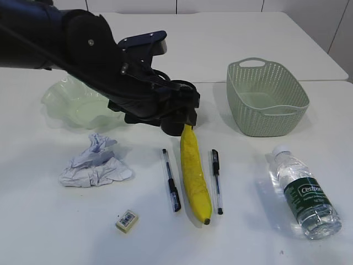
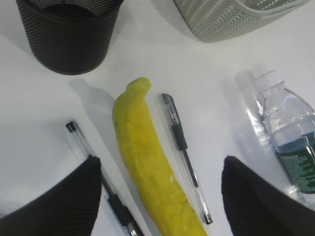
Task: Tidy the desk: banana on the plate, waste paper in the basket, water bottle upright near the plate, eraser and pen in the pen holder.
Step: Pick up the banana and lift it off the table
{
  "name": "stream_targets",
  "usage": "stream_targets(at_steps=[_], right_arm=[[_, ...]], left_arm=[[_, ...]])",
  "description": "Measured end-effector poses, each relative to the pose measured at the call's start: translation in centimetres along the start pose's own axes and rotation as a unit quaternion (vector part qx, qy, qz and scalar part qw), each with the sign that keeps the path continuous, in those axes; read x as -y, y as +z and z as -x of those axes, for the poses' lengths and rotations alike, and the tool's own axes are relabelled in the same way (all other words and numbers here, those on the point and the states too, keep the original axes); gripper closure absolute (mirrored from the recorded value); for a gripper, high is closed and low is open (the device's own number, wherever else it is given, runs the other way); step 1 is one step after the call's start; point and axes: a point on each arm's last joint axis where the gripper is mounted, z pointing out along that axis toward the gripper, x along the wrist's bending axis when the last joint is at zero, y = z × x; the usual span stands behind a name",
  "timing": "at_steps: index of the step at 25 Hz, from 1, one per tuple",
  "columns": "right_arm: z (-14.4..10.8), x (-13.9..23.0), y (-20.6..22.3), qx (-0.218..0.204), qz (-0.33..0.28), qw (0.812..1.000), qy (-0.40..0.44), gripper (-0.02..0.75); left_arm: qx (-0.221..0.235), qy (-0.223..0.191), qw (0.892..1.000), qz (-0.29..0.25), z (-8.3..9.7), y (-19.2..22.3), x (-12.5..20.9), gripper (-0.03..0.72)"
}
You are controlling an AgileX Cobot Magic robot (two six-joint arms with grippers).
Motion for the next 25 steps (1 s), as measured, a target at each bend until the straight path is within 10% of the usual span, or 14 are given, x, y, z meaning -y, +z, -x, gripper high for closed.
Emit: stream_targets(at_steps=[25], right_arm=[[0.0,0.0,0.0,0.0,-0.002,1.0,0.0,0.242]], left_arm=[[-0.011,-0.094,0.994,-0.046,-1.5,7.8,2.0,0.156]])
